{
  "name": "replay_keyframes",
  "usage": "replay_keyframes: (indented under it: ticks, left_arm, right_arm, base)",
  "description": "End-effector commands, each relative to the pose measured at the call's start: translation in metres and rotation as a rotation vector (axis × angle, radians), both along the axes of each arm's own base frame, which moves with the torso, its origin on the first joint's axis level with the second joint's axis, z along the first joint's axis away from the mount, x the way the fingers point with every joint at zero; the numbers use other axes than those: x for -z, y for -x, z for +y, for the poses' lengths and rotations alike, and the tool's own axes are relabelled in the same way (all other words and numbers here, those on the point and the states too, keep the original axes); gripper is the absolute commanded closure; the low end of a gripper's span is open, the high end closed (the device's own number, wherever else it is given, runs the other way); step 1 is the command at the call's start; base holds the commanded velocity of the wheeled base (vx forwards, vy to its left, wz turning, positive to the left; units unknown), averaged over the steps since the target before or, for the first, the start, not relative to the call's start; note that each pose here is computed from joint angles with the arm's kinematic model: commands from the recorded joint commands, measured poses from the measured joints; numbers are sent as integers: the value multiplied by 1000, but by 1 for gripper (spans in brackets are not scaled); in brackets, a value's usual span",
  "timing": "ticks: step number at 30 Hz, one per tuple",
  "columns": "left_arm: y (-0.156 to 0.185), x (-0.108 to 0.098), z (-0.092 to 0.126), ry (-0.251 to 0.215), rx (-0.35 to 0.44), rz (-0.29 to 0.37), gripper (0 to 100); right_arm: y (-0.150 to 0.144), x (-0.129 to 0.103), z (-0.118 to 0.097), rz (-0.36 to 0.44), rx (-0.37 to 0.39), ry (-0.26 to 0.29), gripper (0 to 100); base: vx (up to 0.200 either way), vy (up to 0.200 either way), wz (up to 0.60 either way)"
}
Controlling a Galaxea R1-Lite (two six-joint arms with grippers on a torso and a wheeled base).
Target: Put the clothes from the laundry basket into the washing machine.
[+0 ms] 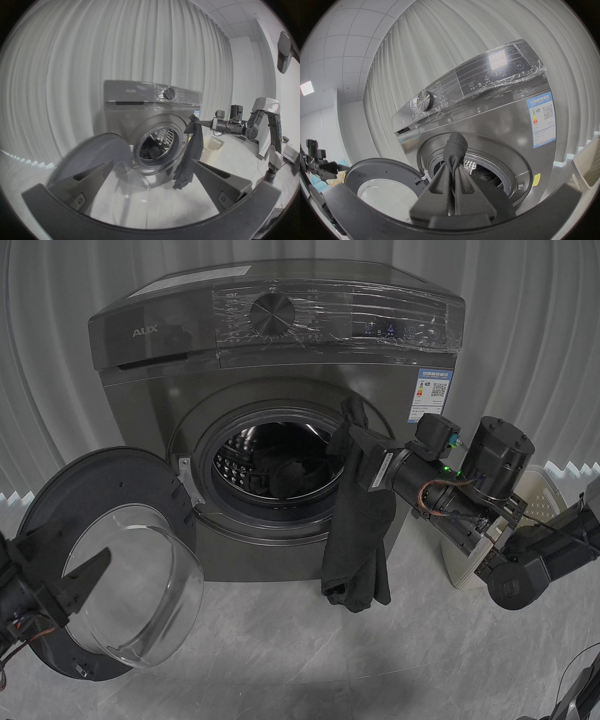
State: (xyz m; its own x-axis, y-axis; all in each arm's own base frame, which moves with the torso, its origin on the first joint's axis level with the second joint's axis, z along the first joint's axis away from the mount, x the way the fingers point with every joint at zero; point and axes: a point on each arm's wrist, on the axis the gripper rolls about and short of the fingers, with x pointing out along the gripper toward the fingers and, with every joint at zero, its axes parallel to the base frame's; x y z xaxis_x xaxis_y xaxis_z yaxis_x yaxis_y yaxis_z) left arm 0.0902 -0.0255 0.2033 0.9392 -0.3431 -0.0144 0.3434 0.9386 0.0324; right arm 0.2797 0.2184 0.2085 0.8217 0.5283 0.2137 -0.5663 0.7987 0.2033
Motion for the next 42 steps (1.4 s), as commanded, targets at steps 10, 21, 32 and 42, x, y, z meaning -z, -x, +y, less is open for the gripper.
replay_keyframes:
  ticks: [10, 21, 32, 42]
  left_arm:
    - [-123, 52, -86, -46, 139, 169, 0]
    - [-162, 96, -115, -55, 125, 181, 0]
    - [-189, 121, -134, -52, 136, 195, 0]
    - [-208, 144, -145, -61, 151, 231, 0]
  right_arm:
    - [-24, 6, 17, 26, 24, -3, 100]
    - [-31, 7, 25, 21, 21, -15, 100]
    - [-44, 15, 36, 26, 37, -22, 100]
    - [-47, 15, 42, 15, 44, -41, 100]
  base:
    - [0, 0, 0]
    - [0, 0, 0]
    - [0, 0, 0]
    - [0, 0, 0]
